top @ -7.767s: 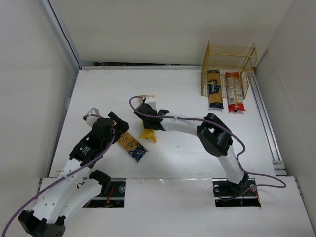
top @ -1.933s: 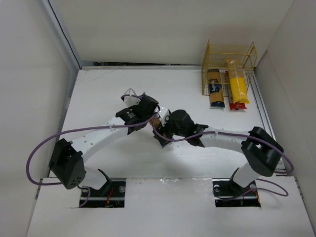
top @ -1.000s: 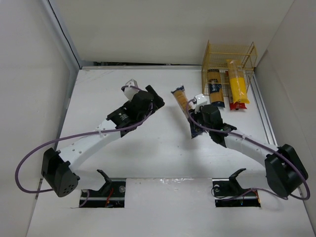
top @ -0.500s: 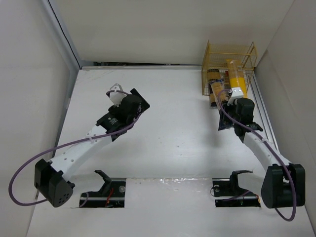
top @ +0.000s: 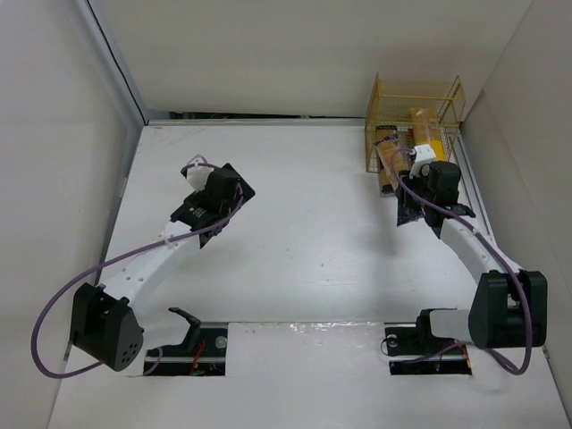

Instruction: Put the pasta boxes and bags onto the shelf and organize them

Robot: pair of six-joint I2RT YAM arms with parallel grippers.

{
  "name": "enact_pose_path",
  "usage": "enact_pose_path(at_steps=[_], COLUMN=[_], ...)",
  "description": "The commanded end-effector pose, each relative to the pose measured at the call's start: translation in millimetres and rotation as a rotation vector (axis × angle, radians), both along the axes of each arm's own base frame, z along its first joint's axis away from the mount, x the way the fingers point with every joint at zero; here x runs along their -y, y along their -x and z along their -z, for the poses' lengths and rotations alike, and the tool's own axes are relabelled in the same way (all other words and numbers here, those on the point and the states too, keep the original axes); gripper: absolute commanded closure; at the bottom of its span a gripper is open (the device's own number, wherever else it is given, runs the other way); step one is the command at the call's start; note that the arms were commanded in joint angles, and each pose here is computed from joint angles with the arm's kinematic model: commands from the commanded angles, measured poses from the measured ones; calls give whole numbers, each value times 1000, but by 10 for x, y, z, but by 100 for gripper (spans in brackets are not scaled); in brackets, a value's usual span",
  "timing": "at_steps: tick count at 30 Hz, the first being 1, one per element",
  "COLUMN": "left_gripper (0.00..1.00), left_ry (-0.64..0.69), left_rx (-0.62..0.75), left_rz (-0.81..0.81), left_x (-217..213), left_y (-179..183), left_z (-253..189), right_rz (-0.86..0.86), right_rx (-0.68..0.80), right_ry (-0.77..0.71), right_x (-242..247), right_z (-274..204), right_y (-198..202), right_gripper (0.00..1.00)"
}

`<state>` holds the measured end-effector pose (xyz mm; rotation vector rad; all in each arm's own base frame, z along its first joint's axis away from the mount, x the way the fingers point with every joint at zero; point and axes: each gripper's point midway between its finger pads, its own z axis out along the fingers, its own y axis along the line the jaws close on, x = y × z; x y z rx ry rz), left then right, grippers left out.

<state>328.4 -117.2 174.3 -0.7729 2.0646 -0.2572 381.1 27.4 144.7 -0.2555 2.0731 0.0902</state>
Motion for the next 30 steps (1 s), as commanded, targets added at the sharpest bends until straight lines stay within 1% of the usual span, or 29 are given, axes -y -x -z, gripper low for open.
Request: enact_pose_path(at_steps=[1,6,9,15,17,19,20,25,26,27,29,30], left_gripper=[0,0,0,0,0,0,0,0,0,0,0,0], left_ry=[-11,-26,-11,-13,-13,-13,-13,-12,-12,-12,-12,-7], left_rx=[23,6,5,-13,-13,-13,-13,-25,-25,-25,-26,-28], left_rz=[20,4,-2,5,-4,-4,-4,-27,-27,-27,-38,-31], left_x=[19,-22,-29,-8,-39,-39,-39,-126,-126,-126,-163,-148], left_y=[-80,-105,-114,-120,-131,-131,-131,-165,-165,-165,-176,-173], left_z=[-42,-26,-4,82,82,82,82,122,121,121,121,124], right_rz=[26,62,68,106,91,85,86,102,116,118,133,135], right_rx=[290,289,285,376,378,388,375,374,360,370,344,361], right_ry=[12,0,-20,-76,-94,-124,-124,-167,-162,-171,-178,-191], right_x=[53,146,166,235,229,198,199,191,216,213,257,252], right_z=[-889,-877,-822,-995,-924,-958,-900,-940,-868,-926,-803,-872], right_y=[-450,-596,-652,-800,-843,-907,-952,-1108,-1130,-1147,-1178,-1199], right_gripper=[100,100,100,100,100,100,100,100,100,100,100,100])
